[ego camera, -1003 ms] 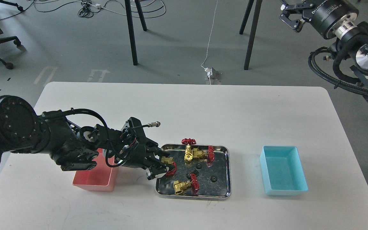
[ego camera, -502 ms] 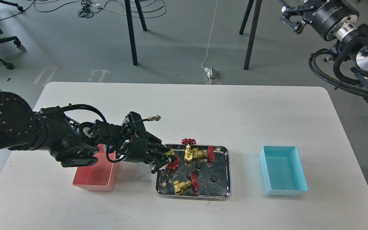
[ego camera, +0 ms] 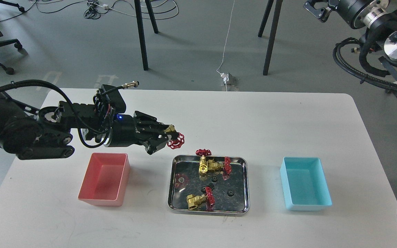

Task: Place valve in pink box and gear in blue box
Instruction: 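Lift the held valve up out of the tray with the left gripper, then carry the valve over the pink box and open the left gripper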

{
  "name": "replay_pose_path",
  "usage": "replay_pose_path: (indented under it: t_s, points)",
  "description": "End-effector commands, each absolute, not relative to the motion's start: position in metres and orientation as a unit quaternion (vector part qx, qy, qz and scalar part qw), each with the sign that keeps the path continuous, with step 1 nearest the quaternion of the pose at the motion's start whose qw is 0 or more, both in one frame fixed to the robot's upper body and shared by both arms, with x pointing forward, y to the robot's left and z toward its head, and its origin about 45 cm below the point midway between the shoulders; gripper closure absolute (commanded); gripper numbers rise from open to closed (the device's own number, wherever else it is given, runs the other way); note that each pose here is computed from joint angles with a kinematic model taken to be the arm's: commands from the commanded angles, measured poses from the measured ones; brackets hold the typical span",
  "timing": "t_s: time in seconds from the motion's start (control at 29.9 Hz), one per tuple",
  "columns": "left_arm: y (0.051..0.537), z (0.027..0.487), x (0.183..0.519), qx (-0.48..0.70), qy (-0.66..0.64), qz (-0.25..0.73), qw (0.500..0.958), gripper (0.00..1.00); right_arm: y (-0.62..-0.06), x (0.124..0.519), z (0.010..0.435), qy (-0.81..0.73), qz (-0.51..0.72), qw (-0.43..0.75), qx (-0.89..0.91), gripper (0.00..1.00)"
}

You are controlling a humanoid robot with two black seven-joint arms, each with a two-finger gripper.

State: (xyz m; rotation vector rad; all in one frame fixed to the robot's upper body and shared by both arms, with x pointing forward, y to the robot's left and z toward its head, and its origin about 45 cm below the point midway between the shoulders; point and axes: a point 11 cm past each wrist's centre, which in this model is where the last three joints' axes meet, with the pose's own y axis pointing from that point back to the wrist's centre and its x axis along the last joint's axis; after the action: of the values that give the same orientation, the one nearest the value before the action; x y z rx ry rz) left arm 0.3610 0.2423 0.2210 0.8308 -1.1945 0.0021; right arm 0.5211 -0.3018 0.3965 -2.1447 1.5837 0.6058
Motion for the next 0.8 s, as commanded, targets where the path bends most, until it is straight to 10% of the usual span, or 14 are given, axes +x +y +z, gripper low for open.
replay_pose_path:
  t_s: [0.0,0.77]
  points:
    - [0.291,0.230,0.354,0.410,-0.554,0.001,0.725,0.81,-0.303,0.525,0.394,0.603,0.208,0.176,-0.750,0.00]
    - [0.385,0.154,0.301,0.496,-0.479,-0.021,0.724,0.81,-0.311,0.520,0.367,0.615,0.227,0.162,-0.738,0.00]
